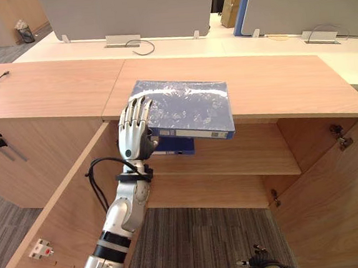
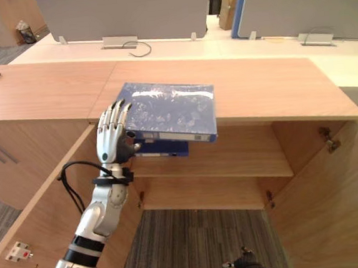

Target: Walk over to the cabinet, pick up the folder, carry it to the office cabinet, place the folder inside the office cabinet, then close the office cabinet door

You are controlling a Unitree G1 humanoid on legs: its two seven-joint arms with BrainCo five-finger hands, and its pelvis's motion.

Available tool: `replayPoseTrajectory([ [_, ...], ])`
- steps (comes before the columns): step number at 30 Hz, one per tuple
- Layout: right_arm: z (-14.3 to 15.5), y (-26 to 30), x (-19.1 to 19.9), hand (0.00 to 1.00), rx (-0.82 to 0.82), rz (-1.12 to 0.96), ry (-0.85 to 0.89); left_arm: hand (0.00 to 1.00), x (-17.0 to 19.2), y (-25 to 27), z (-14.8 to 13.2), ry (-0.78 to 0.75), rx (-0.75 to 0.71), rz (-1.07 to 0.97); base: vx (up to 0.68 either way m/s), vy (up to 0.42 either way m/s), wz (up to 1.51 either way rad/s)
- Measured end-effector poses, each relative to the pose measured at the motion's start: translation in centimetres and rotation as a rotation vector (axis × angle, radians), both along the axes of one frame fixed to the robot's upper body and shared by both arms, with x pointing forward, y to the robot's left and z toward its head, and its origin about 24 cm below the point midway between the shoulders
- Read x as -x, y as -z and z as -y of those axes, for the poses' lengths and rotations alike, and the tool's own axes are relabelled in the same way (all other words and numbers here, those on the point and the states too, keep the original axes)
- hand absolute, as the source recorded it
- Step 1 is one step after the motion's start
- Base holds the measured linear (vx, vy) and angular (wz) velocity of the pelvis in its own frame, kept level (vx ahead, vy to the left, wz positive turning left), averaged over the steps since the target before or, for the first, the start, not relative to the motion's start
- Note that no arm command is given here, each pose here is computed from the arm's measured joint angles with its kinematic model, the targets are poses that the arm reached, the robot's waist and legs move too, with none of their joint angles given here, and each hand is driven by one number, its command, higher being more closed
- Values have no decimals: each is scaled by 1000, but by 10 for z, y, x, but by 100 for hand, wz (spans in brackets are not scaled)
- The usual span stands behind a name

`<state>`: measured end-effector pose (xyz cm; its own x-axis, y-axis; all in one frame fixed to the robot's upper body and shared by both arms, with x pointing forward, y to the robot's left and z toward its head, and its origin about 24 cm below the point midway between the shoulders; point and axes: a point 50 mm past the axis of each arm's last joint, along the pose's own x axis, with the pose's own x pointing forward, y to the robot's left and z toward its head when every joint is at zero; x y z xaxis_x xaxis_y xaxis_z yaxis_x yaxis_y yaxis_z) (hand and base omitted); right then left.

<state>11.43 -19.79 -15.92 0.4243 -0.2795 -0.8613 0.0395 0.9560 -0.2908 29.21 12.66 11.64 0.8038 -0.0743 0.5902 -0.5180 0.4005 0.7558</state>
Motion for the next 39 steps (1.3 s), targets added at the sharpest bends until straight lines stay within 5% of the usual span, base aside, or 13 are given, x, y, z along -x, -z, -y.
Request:
replayPoseTrajectory([
  [39,10,-6,-9,0,72,38,3,0,-23,1,-21,-102,-24,-53,-2,13,-4],
])
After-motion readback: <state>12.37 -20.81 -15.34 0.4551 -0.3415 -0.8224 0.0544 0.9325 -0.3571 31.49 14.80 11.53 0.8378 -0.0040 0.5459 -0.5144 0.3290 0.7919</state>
